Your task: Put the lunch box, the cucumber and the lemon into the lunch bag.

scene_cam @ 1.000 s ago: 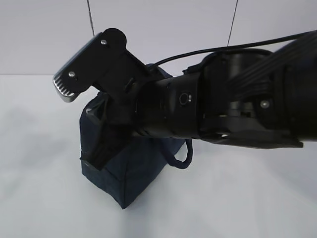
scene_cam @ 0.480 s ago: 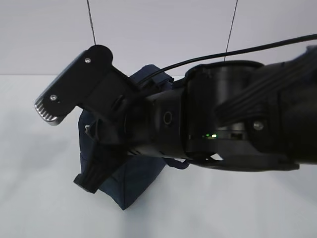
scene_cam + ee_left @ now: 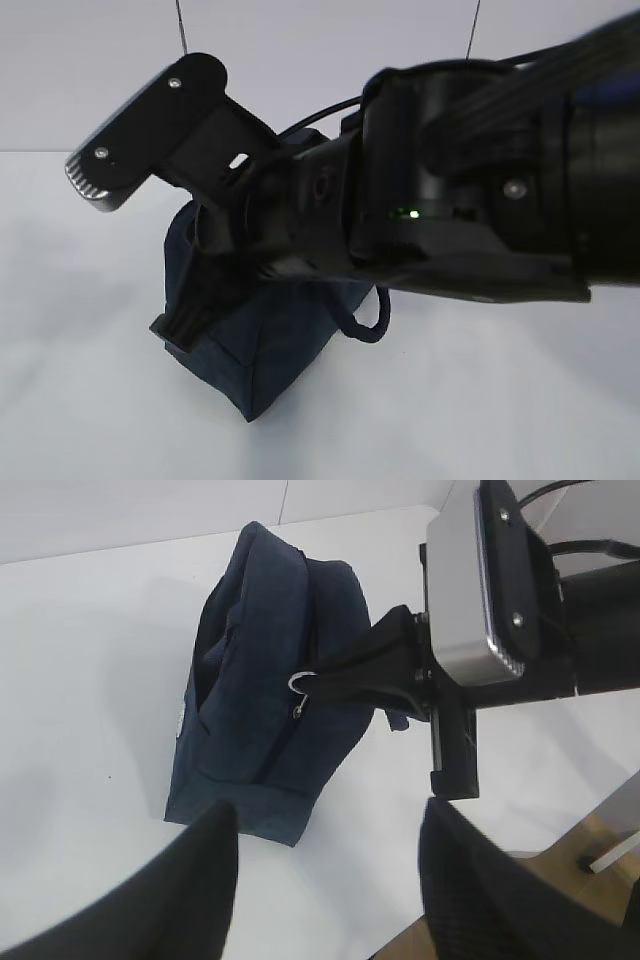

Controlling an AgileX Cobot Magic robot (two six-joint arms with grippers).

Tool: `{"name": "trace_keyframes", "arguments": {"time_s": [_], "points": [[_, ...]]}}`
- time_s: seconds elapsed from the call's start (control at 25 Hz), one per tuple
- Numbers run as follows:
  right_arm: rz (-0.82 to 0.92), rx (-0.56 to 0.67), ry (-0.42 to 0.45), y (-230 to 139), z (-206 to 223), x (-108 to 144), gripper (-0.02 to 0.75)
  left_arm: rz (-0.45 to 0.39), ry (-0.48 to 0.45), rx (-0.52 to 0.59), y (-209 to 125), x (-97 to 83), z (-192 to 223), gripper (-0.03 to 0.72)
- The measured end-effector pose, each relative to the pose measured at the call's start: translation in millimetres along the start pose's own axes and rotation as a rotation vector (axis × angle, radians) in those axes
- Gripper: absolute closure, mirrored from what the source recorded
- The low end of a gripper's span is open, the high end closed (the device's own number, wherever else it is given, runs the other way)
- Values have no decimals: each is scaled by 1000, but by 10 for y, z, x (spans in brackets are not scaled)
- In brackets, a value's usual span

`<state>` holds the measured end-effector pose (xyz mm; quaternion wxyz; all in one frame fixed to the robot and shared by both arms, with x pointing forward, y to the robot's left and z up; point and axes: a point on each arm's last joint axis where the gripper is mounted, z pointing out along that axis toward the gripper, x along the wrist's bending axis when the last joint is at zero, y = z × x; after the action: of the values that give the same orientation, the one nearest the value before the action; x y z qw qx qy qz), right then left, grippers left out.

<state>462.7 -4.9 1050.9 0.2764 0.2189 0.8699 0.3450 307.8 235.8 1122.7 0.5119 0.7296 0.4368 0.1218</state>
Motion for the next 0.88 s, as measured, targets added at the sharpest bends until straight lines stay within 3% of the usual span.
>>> {"name": "trace_keyframes", "arguments": {"time_s": [0.52, 0.88], "points": [[-6, 179, 138, 170, -64, 47, 717, 0, 0, 0, 0, 0, 0, 284], [-31, 269, 162, 411, -43, 5, 717, 0, 0, 0, 0, 0, 0, 284]]}}
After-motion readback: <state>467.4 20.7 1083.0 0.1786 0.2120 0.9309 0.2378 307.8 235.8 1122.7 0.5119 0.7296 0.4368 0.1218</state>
